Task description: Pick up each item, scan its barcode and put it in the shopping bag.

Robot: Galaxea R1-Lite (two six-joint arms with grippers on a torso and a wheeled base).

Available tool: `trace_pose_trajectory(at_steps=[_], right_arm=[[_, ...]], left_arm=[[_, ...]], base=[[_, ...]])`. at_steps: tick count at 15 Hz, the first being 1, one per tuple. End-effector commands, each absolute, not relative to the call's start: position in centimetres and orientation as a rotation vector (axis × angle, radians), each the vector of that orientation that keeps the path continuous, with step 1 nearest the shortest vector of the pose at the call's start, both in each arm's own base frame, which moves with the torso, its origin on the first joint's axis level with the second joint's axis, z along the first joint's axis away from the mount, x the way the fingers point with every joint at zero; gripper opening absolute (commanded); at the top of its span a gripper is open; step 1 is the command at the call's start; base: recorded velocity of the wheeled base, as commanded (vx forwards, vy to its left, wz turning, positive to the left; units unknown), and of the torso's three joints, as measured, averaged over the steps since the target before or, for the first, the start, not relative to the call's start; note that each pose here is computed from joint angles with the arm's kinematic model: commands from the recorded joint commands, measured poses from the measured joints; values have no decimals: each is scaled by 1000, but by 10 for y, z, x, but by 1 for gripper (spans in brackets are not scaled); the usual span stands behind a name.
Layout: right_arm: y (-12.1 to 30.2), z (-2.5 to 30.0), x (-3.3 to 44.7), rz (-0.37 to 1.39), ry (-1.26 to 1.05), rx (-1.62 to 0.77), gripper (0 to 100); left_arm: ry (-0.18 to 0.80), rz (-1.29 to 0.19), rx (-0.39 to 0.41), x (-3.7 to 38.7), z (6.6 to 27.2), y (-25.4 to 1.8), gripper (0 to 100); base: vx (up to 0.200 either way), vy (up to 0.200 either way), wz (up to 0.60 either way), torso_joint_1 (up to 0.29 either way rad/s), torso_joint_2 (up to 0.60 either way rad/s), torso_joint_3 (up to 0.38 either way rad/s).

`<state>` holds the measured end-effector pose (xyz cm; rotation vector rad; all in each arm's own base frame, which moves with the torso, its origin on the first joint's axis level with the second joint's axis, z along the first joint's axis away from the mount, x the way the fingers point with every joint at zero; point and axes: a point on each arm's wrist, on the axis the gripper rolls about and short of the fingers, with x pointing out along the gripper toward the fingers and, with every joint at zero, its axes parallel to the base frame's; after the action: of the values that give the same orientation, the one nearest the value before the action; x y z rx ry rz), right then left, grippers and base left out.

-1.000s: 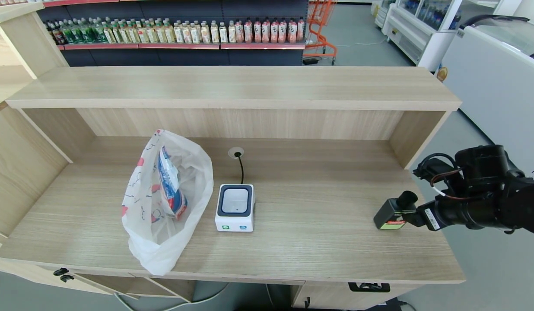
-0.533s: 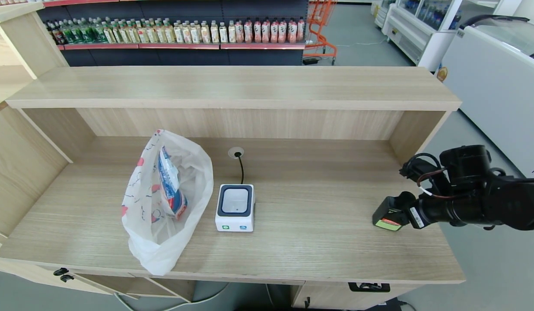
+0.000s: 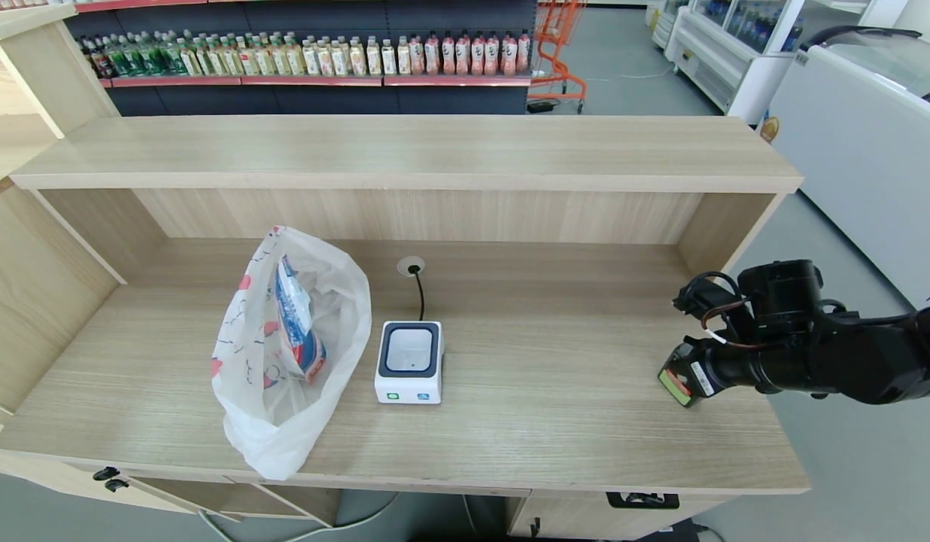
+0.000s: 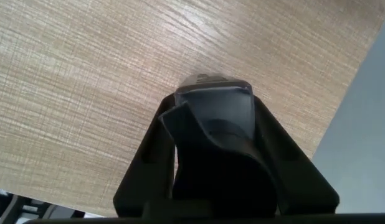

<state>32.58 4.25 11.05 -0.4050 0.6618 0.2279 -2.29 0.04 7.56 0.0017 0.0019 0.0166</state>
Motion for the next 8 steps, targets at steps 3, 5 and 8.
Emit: trace_pose_trajectory(at_steps=[3,5,8], right_arm=[[44,117,321,232,646,-407,0],[43,132,311,225,603,-413,0],[39,143,286,217,578,-426,0]], left_arm=[[2,17,3,-23,76,0,100],[2,17,2,-23,76,0,100],[3,17,2,-23,75,0,100]], base=[[0,0,0,0,0,0],[0,0,0,0,0,0],[0,0,0,0,0,0]])
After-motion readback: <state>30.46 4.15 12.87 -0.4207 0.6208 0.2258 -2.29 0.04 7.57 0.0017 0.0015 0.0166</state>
